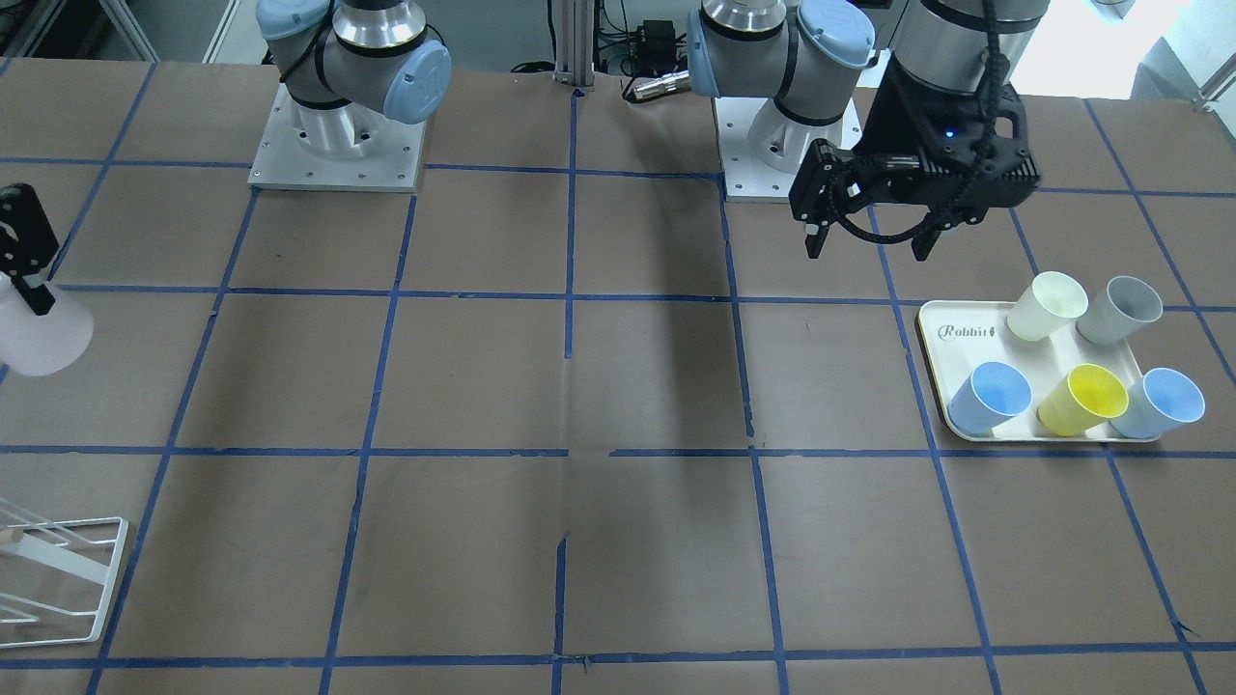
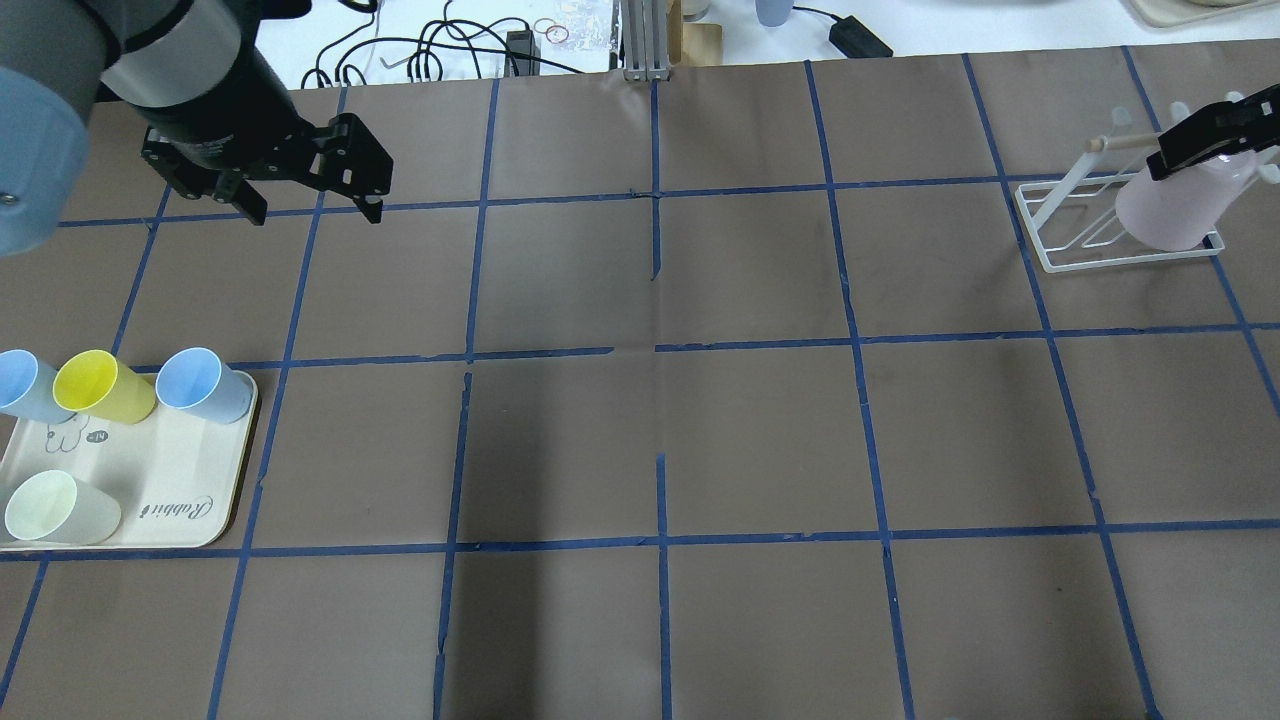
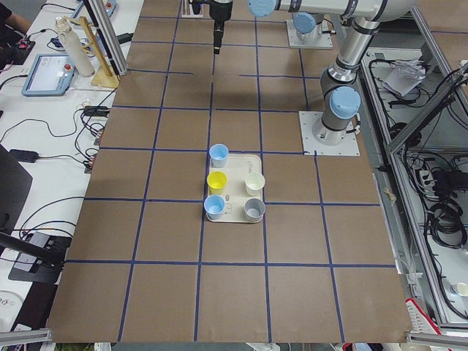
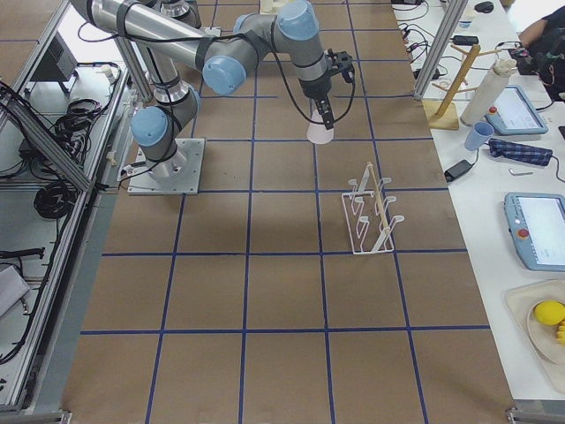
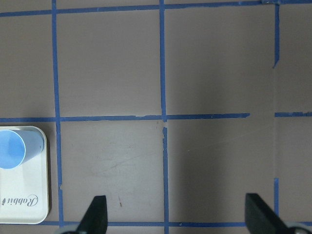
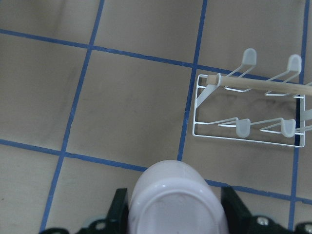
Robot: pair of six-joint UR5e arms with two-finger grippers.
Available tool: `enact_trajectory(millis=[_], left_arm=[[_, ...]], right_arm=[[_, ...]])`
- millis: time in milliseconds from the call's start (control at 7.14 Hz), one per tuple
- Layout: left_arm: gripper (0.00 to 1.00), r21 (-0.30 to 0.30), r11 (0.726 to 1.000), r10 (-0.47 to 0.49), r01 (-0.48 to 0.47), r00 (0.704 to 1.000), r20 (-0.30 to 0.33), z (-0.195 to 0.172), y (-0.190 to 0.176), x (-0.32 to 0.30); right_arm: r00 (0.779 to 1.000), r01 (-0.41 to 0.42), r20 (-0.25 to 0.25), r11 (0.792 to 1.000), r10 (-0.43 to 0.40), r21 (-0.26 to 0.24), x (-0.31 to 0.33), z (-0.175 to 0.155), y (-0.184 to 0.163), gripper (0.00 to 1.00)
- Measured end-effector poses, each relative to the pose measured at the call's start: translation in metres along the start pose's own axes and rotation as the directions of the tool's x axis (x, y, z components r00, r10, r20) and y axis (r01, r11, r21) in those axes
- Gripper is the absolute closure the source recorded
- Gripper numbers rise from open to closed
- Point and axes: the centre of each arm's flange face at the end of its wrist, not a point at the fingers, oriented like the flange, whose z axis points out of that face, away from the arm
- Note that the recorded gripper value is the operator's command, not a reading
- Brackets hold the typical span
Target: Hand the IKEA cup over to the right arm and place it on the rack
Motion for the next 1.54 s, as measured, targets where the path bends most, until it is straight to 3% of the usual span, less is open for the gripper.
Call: enact_trajectory(millis=[560,1540], left_arm=[[0.00,-0.077,0.997,-0.004,0.002,1.000,-0.030,0.002,0.001,-0.008],[0.00,-0.071,0.997,-0.021,0.018,0.999,-0.034,0.002,0.001,-0.007]], right_arm=[[0.998,-0.062,-0.017,0.998,0.062,-0.004,0.065,0.057,0.002,0.97],[0.997,-0.066,-0.043,0.997,0.067,0.042,0.092,0.102,-0.007,0.97]])
